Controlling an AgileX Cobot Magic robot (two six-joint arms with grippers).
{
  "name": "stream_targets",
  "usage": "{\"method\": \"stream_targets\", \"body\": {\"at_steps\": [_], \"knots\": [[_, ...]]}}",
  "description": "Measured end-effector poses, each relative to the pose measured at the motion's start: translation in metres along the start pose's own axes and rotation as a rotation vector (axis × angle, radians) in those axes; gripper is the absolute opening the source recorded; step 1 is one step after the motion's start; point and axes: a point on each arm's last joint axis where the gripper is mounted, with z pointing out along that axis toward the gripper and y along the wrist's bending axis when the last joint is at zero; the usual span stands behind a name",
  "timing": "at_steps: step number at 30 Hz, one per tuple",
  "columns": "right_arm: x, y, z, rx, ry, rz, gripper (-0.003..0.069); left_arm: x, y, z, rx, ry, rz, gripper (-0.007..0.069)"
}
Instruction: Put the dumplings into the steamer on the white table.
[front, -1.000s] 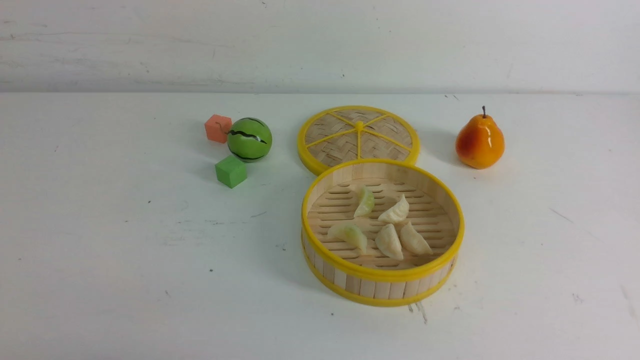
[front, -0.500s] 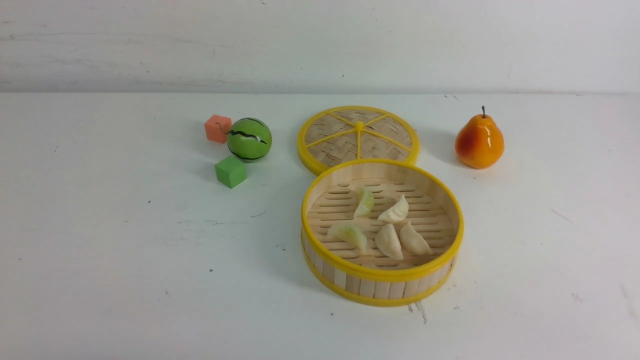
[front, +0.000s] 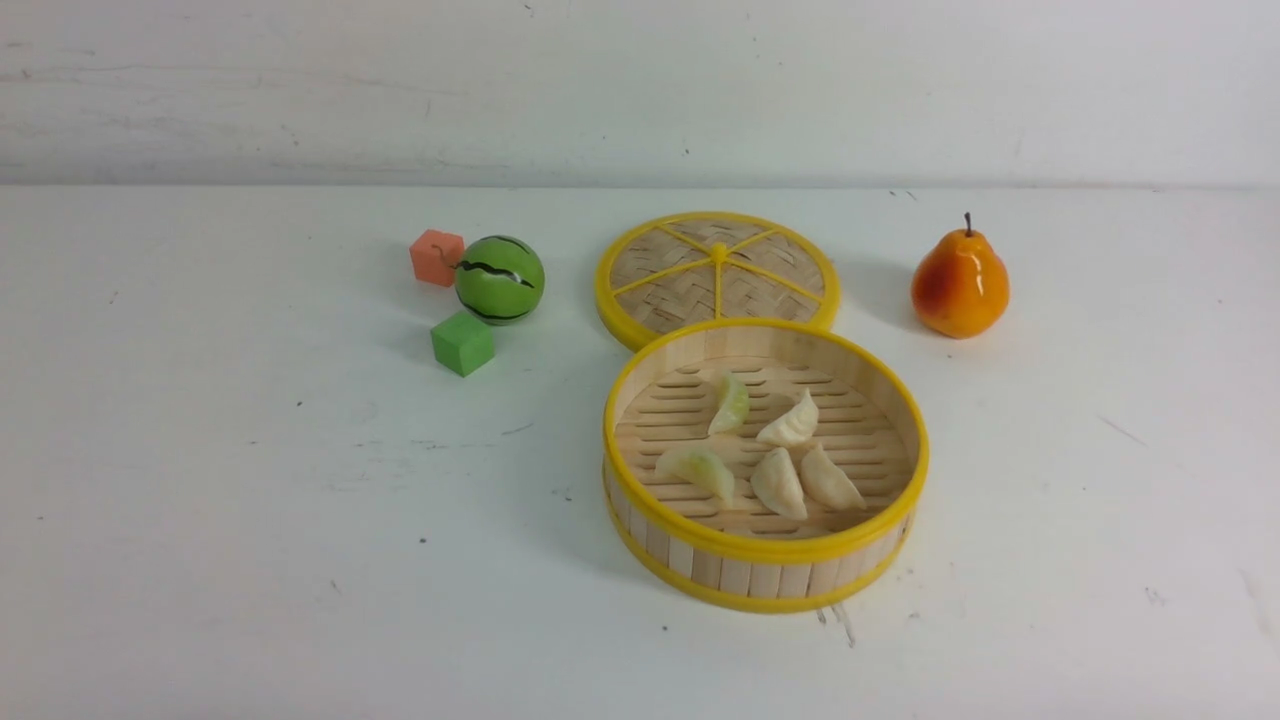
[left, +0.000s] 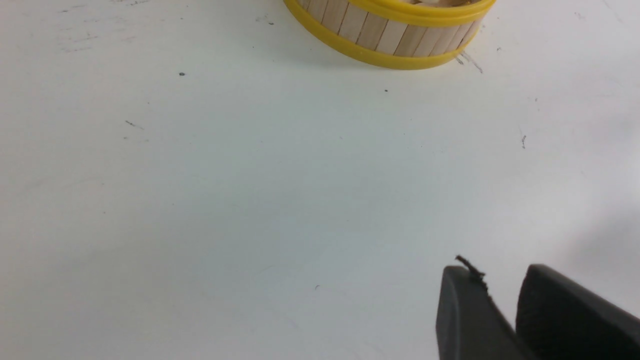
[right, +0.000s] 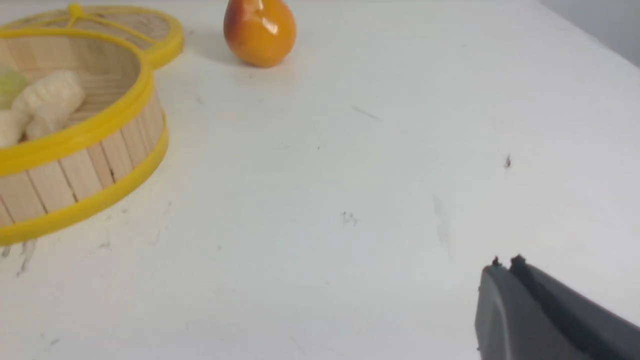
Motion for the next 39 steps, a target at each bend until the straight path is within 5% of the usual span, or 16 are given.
{"method": "stream_targets", "body": {"at_steps": [39], "knots": [[0.003, 0.0011, -0.001, -0.022, 0.055, 0.007, 0.0021, -0.0084, 0.0016, -0.0003, -0.02, -0.094, 0.044, 0.0153]]}}
